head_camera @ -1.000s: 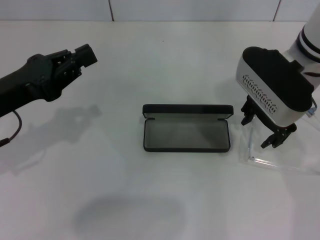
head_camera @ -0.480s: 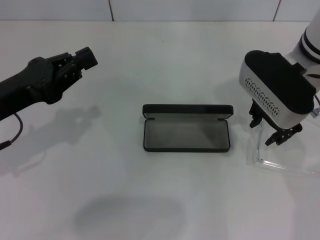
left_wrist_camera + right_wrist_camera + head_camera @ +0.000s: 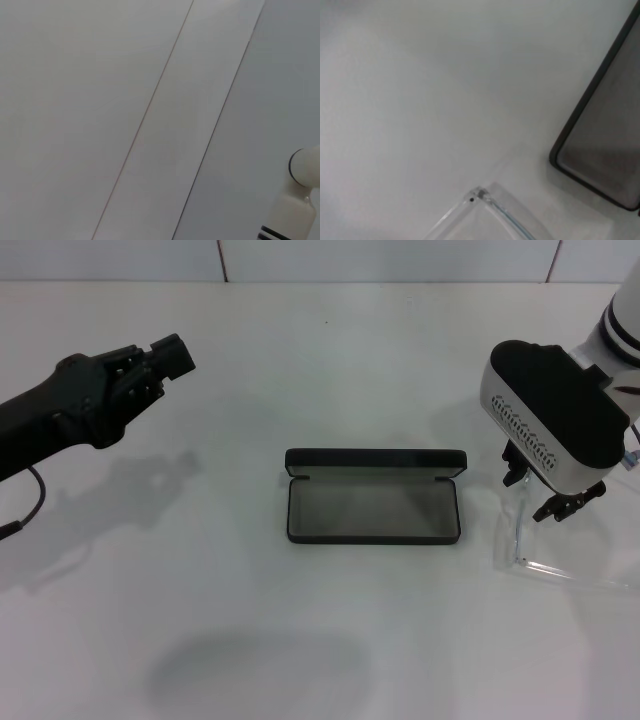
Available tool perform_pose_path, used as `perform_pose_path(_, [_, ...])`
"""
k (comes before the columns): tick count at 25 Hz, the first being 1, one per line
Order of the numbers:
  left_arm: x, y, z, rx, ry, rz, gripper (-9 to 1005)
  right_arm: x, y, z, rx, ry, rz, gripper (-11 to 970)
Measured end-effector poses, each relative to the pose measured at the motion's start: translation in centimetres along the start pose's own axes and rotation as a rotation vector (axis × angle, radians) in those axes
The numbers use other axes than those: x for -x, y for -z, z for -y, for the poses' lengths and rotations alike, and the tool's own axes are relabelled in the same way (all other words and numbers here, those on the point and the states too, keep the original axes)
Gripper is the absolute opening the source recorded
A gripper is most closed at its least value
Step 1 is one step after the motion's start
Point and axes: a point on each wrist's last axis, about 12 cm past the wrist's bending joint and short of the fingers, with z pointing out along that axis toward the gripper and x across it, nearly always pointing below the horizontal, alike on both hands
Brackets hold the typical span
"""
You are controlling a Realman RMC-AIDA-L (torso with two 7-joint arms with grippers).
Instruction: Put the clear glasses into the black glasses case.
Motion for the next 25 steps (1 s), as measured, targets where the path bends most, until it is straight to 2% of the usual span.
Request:
perform_pose_path(15, [-0.18, -0.03, 0.08, -0.002, 0.006, -0.003, 98, -0.08, -0.56, -0.28, 0.018, -0.027, 0.005, 269])
perform_pose_path(25, [-0.41, 0.47, 0.15, 0.012, 0.011, -0.001, 99, 0.35, -0.01, 0.03, 0.017, -0.051, -0.017, 131])
